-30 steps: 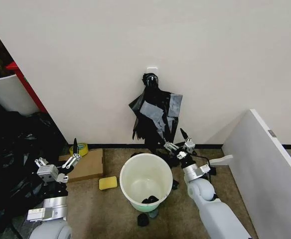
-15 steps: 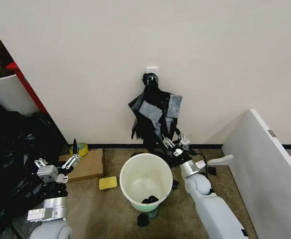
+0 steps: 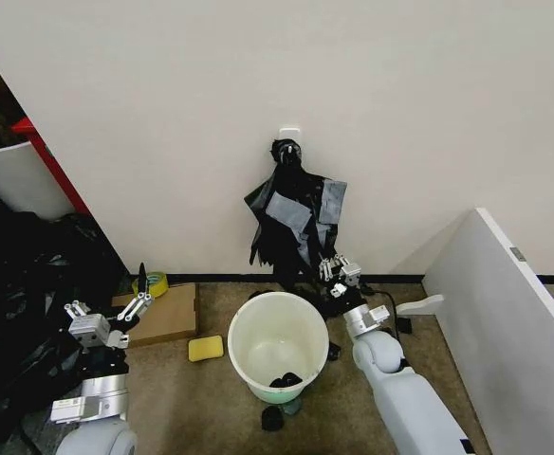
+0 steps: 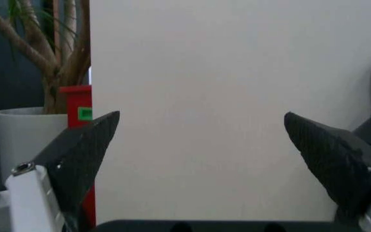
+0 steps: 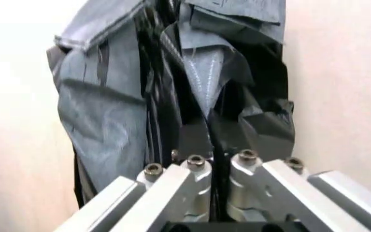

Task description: Place the garbage bag over the trash bin.

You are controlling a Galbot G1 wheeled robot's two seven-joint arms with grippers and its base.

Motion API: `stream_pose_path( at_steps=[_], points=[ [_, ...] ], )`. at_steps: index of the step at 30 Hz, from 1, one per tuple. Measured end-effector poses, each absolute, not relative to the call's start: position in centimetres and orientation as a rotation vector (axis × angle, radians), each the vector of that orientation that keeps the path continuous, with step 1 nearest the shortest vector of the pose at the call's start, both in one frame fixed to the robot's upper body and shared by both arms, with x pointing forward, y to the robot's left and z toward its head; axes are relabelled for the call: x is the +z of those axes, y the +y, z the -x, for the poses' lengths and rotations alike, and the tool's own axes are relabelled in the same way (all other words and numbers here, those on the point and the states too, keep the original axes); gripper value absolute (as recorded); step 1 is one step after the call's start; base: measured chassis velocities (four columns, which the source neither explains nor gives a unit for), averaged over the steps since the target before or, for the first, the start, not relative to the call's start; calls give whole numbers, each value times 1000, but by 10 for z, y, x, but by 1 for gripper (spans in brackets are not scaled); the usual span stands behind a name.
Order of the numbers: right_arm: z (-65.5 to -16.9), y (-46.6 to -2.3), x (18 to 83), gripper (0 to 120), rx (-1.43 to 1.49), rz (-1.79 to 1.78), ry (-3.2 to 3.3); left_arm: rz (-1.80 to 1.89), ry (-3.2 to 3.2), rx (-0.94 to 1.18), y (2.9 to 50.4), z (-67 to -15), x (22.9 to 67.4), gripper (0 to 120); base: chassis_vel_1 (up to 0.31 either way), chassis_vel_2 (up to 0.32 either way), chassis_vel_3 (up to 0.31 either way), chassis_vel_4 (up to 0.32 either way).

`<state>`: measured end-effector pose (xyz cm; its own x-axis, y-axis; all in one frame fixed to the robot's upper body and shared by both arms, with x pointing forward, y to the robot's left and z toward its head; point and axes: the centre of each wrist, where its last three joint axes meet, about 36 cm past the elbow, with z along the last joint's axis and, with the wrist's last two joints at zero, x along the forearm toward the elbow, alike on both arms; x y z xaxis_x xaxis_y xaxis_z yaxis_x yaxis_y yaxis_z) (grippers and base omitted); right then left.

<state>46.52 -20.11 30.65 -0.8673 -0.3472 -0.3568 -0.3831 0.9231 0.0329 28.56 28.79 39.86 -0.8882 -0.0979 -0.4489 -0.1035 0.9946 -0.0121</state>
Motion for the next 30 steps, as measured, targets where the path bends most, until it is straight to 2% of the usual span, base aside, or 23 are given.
stream_pose_path(
  at_steps=[5, 10, 15, 24, 30],
  points=[
    [-456, -200, 320, 0, 224, 551, 2697, 70, 2662, -5, 289, -293, 405, 100, 0, 0, 0, 0],
    [-440, -191, 334, 0, 462, 677, 2598, -201, 2613, -136, 298, -322, 425, 100, 0, 0, 0, 0],
    [-434, -186, 337, 0, 522, 805, 2528, -454, 2591, -143, 318, -356, 433, 100, 0, 0, 0, 0],
    [-432, -175, 337, 0, 589, 895, 2462, -899, 2650, 21, 323, -402, 389, 100, 0, 0, 0, 0],
    [-432, -165, 338, 0, 614, 894, 2450, -1006, 2647, 32, 306, -434, 379, 100, 0, 0, 0, 0]
  ],
)
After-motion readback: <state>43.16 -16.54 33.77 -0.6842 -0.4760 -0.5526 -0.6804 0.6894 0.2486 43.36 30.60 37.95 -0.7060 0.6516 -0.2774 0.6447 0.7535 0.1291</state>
